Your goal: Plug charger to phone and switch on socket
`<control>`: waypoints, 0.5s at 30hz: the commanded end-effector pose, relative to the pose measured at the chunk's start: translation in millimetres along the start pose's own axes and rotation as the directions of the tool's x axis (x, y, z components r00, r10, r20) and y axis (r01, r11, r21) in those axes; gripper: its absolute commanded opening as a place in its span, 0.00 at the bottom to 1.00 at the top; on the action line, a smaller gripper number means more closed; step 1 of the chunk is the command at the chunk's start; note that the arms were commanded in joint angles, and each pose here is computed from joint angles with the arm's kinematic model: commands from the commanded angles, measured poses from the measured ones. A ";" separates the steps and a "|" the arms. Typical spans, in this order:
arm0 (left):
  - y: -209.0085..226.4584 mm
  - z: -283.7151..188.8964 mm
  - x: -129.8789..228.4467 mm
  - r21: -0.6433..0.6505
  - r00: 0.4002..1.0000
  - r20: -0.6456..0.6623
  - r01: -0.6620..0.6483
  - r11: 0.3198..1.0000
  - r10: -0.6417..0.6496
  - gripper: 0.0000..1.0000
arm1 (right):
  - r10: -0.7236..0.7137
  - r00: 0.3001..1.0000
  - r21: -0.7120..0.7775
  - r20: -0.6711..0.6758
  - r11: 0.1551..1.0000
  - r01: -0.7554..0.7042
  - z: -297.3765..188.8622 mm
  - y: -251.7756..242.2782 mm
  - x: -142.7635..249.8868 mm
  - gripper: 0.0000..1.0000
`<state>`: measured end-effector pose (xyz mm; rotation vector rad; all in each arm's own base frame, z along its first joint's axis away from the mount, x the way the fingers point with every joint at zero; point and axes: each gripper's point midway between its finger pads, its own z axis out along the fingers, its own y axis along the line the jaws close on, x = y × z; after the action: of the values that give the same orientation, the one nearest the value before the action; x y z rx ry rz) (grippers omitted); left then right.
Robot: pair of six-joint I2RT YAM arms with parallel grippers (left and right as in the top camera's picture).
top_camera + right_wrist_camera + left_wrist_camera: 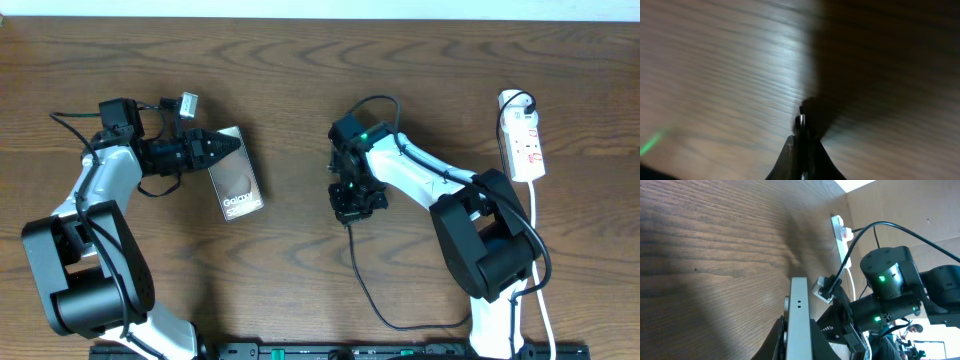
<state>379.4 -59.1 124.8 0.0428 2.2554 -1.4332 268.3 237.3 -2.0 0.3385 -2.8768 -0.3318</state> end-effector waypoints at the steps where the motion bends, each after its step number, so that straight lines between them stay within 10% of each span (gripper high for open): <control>1: -7.7 -3.5 -5.9 0.029 1.000 0.015 -0.016 0.999 0.015 0.08 | 0.087 0.996 0.170 0.020 0.981 -0.089 5.0 -29.9 1.3 0.01; 15: -7.7 -3.5 -5.9 0.029 1.000 0.015 -0.015 0.999 0.015 0.07 | 0.023 0.999 0.225 -0.044 0.974 -0.012 25.9 -3.7 34.2 0.01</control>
<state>379.4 -59.1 124.8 0.0428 2.2554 -1.4332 244.3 241.3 -3.1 0.3658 -2.9033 -0.1024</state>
